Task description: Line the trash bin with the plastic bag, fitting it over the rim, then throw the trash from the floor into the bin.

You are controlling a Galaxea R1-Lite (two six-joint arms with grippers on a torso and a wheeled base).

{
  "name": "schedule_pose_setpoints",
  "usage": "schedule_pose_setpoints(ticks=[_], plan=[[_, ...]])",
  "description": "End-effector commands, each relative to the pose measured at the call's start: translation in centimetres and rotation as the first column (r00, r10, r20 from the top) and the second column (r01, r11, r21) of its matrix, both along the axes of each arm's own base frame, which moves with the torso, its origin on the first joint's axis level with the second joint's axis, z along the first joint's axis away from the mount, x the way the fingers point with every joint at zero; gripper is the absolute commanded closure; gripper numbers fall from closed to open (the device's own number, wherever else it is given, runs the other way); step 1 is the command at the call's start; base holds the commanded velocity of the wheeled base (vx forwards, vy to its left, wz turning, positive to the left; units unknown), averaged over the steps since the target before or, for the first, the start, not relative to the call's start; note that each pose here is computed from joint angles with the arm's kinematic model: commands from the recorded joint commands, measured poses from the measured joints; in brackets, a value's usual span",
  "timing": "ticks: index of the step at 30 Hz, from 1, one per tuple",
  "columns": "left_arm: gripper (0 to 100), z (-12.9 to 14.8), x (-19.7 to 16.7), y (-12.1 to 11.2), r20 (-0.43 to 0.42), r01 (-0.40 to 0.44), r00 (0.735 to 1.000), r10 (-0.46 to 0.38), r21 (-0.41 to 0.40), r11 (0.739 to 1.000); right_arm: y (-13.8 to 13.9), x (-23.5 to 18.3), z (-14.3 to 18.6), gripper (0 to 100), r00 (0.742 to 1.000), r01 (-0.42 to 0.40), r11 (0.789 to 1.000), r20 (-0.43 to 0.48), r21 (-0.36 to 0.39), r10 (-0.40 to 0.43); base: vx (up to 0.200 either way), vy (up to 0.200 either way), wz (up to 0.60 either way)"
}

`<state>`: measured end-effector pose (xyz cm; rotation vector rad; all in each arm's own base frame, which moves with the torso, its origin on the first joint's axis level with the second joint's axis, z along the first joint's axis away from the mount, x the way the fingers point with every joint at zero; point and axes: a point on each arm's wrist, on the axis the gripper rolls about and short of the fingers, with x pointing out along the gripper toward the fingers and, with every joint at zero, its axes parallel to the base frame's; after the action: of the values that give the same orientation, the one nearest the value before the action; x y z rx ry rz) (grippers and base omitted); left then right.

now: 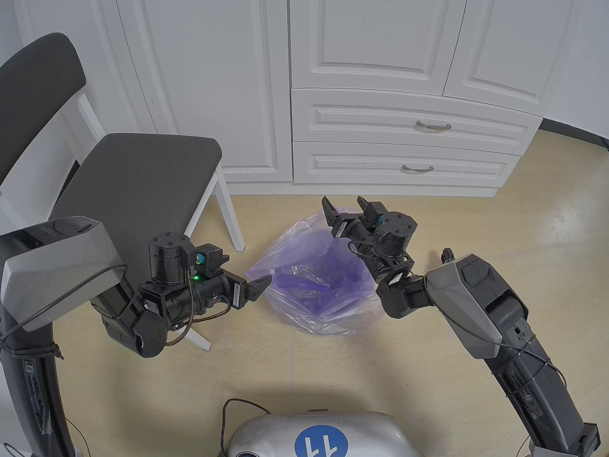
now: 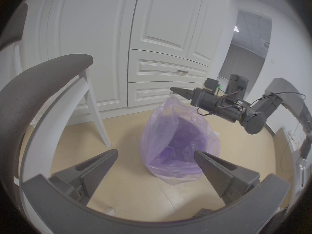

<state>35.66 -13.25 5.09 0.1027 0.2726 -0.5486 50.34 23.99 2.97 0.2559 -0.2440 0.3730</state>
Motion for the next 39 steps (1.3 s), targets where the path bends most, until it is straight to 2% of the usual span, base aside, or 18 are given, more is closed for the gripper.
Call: schedule_pose_setpoints(ticks=[1,5,8,11,16,17,18,23,25,26,27,28,29,31,32,33,36,39], plan=[[0,-1.1,1.4,-1.4,0.012,-0.086,0.996,0.086,0.013,0.996,0.2,-0.6,1.9,0,0.999,0.009,1.0,0.05,-0.022,-0.008,0.0,0.0,0.0],[0,-1.9,1.8,-3.1,-0.018,-0.102,0.995,0.101,-0.038,0.994,-1.1,-3.0,1.6,0,0.996,-0.028,0.99,-0.084,-0.138,0.017,0.0,0.0,0.0],[0,-2.1,2.2,-4.1,-0.041,-0.112,0.993,0.109,-0.082,0.99,-2.1,-4.1,2.7,0,0.99,-0.07,0.984,-0.131,-0.162,0.049,0.0,0.0,0.0],[0,-2.8,3.1,-4.8,-0.074,-0.16,0.986,0.152,-0.115,0.98,-4.7,-4.2,4.8,0,0.976,-0.049,0.979,-0.216,-0.199,0.005,0.0,0.0,0.0],[0,-3.1,3.9,-5.7,-0.127,-0.224,0.97,0.209,-0.119,0.967,-6.9,-3.1,4.4,0,0.941,-0.024,0.971,-0.334,-0.238,-0.059,0.0,0.0,0.0],[0,-3.1,4.4,-6.1,-0.15,-0.271,0.956,0.251,-0.132,0.953,-7.3,-2.4,4.1,0,0.931,-0.012,0.969,-0.357,-0.246,-0.079,0.0,0.0,0.0],[0,-3.1,4.4,-6.1,-0.15,-0.271,0.956,0.251,-0.132,0.953,-7.4,-2.3,4.1,0,0.93,-0.009,0.969,-0.357,-0.248,-0.083,0.0,0.0,0.0],[0,-3.6,6.5,-6.2,-0.225,-0.382,0.911,0.347,-0.134,0.915,-8.9,-0.2,1.8,0,0.881,0.035,0.958,-0.444,-0.286,-0.164,0.0,0.0,0.0],[0,-3.8,7.2,-6.0,-0.234,-0.419,0.894,0.383,-0.128,0.899,-9.1,0.1,1.4,0,0.874,0.035,0.956,-0.456,-0.291,-0.17,0.0,0.0,0.0],[0,-4.1,8.0,-5.8,-0.243,-0.456,0.875,0.419,-0.119,0.882,-9.3,0.4,1.0,0,0.871,0.039,0.956,-0.459,-0.292,-0.176,0.0,0.0,0.0],[0,-4.1,8.0,-5.8,-0.243,-0.456,0.875,0.419,-0.119,0.882,-9.3,0.4,1.0,0,0.871,0.039,0.956,-0.459,-0.292,-0.176,0.0,0.0,0.0],[0,-4.2,8.9,-5.6,-0.251,-0.49,0.857,0.451,-0.124,0.863,-9.6,0.8,0.3,0,0.867,0.045,0.954,-0.462,-0.295,-0.184,0.0,0.0,0.0],[0,-4.2,8.9,-5.6,-0.251,-0.49,0.857,0.451,-0.124,0.863,-9.6,0.8,0.3,0,0.867,0.045,0.954,-0.462,-0.295,-0.184,0.0,0.0,0.0],[0,-4.9,10.3,-5.1,-0.258,-0.545,0.825,0.502,-0.134,0.827,-10.1,1.6,-0.8,0,0.856,0.051,0.953,-0.479,-0.3,-0.197,0.0,0.0,0.0],[0,-4.9,10.3,-5.1,-0.258,-0.545,0.825,0.502,-0.134,0.827,-10.1,1.6,-0.8,0,0.856,0.051,0.953,-0.479,-0.3,-0.197,0.0,0.0,0.0],[0,-5.5,11.1,-4.8,-0.249,-0.571,0.81,0.53,-0.132,0.81,-10.2,1.8,-1.3,0,0.845,0.048,0.951,-0.495,-0.306,-0.202,0.0,0.0,0.0],[0,-5.9,11.8,-4.4,-0.242,-0.585,0.803,0.544,-0.146,0.798,-10.5,1.9,-2.2,0,0.822,0.038,0.946,-0.528,-0.321,-0.212,0.0,0.0,0.0],[0,-5.6,12.1,-4.3,-0.239,-0.59,0.802,0.548,-0.171,0.789,-10.6,2.1,-2.6,0,0.818,0.039,0.946,-0.534,-0.322,-0.215,0.0,0.0,0.0]])
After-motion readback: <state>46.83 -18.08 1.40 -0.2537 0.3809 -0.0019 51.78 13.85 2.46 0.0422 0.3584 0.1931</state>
